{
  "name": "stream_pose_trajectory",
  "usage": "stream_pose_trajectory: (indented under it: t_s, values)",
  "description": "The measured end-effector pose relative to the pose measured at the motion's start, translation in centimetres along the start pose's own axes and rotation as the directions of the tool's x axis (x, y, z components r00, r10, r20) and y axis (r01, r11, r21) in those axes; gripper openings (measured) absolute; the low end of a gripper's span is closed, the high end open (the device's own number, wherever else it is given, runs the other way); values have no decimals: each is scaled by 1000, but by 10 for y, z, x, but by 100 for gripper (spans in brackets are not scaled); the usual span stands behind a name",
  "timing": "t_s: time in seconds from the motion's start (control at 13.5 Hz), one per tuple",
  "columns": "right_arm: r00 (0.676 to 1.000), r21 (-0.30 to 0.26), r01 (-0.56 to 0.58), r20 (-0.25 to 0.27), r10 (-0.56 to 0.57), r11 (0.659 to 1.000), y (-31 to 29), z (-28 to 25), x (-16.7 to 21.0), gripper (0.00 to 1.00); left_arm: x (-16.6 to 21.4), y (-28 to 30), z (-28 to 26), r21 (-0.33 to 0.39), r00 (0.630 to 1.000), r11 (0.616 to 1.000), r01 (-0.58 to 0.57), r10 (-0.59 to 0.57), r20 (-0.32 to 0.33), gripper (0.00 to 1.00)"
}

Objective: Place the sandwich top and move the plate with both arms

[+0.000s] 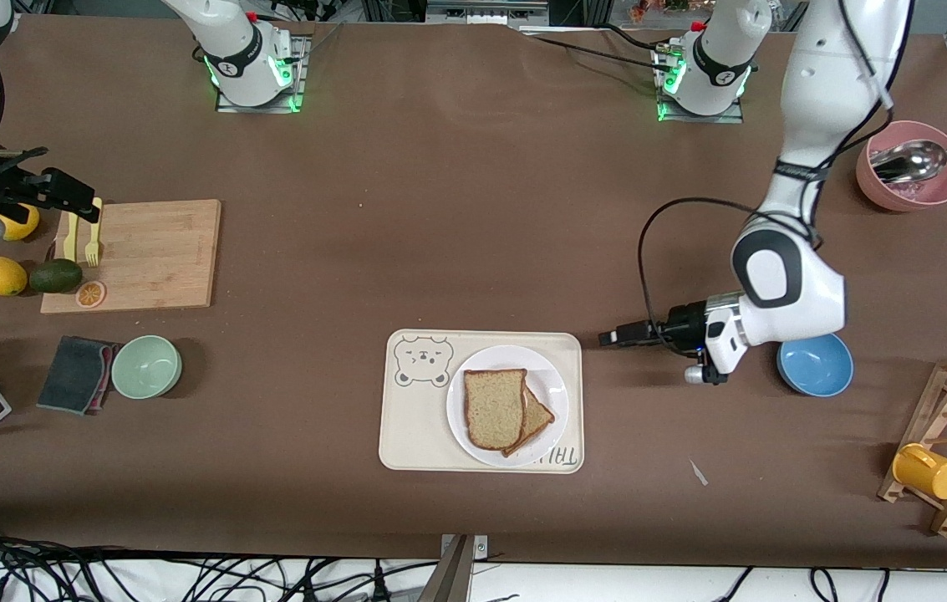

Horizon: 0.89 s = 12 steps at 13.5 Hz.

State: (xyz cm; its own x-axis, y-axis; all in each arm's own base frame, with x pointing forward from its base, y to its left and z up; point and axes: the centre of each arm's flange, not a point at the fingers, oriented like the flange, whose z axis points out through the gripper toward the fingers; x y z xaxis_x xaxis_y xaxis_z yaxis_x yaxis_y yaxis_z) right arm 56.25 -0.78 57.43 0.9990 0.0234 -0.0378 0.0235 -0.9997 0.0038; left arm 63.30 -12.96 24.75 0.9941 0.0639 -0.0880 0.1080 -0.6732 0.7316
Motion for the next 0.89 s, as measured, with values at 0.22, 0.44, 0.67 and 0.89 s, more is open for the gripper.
stream_pose_trajectory:
  t_s: [0.22, 0.44, 0.67, 0.89]
  values:
    - [1000, 0, 0, 0, 0, 1000, 0, 0, 0, 100, -10, 20, -52, 87, 999, 995, -44, 44, -2, 99]
    - [1000, 0, 0, 0, 0, 1000, 0, 0, 0, 100, -19, 32, -87, 191, 995, 976, -101, 94, 43, 100]
    - [1000, 0, 0, 0, 0, 1000, 0, 0, 0, 100, -32, 53, -119, 353, 988, 925, -142, 111, 107, 100]
    - [1000, 0, 0, 0, 0, 1000, 0, 0, 0, 100, -51, 91, -153, 521, 985, 842, -137, 58, 164, 100]
